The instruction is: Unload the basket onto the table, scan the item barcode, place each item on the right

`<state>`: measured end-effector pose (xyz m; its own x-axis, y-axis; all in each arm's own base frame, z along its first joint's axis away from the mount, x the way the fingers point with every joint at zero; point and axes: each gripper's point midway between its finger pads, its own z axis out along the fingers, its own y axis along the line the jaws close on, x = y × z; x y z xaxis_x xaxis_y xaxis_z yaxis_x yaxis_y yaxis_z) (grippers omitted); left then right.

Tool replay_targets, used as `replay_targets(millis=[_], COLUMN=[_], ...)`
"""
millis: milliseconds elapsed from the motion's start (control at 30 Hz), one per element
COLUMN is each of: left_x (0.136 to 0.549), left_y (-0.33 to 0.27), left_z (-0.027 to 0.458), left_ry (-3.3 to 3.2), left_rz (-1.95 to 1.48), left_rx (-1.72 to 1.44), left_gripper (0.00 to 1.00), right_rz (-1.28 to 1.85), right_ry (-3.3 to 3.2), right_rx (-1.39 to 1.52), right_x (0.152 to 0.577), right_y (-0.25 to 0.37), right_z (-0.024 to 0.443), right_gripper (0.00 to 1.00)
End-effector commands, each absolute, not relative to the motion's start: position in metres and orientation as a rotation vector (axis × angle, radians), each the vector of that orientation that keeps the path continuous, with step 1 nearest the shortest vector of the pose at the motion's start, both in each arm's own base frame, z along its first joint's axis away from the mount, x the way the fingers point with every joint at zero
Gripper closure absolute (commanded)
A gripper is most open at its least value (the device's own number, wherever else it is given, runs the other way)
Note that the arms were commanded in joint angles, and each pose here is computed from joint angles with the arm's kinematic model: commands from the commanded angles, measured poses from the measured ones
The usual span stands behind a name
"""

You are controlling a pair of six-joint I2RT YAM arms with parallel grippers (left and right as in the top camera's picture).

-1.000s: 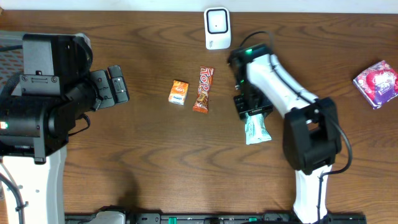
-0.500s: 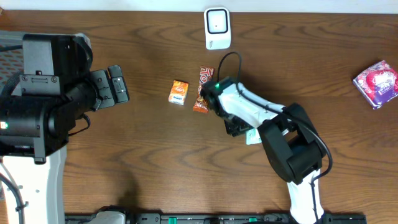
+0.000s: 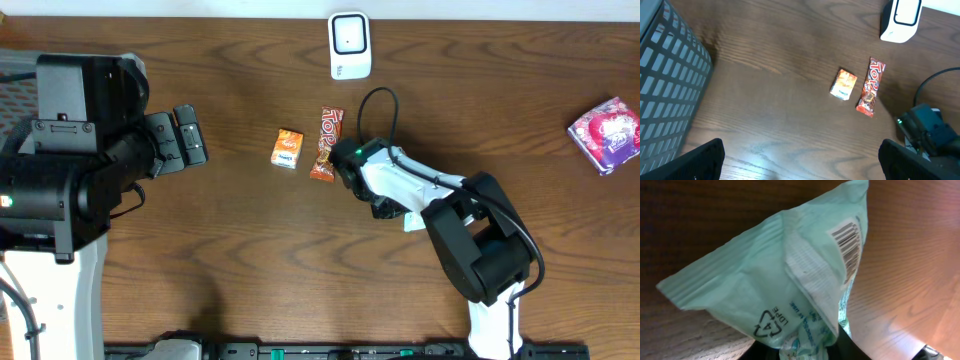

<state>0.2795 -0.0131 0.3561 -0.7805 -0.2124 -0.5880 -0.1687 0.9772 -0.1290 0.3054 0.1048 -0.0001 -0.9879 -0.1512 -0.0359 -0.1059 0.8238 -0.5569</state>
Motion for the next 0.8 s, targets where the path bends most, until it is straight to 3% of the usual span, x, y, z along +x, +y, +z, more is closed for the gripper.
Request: replay_targets(millis=[0,233,467,767], left_x=[0.279,0.279,0.279,0.279], left_y=[-0.011,-0.011,-0.011,-0.011], left_z=[0.357,0.357,0.357,0.357], left_ry=[2.481,2.481,2.481,2.481], left_rz=[-0.079,-0.079,-0.079,-0.079], left_rx=[-0.262,-0.262,-0.262,-0.262], left_gripper=[0.02,0.02,0.02,0.02], right_rz=[-0.6,0.008,1.139,1.859], right_ry=[3.212,3.409,3.14,2.624], right_rx=[-0.201,-0.255,-0.39,-0.265], right_x=[0.277,0.286,0.33,0.357], right_y=[0.121,0.157,0.216,0.214], right_z=[-0.042,-0.018,0.058,0.103], right_gripper=[0.98,0.99,0.99,0.99])
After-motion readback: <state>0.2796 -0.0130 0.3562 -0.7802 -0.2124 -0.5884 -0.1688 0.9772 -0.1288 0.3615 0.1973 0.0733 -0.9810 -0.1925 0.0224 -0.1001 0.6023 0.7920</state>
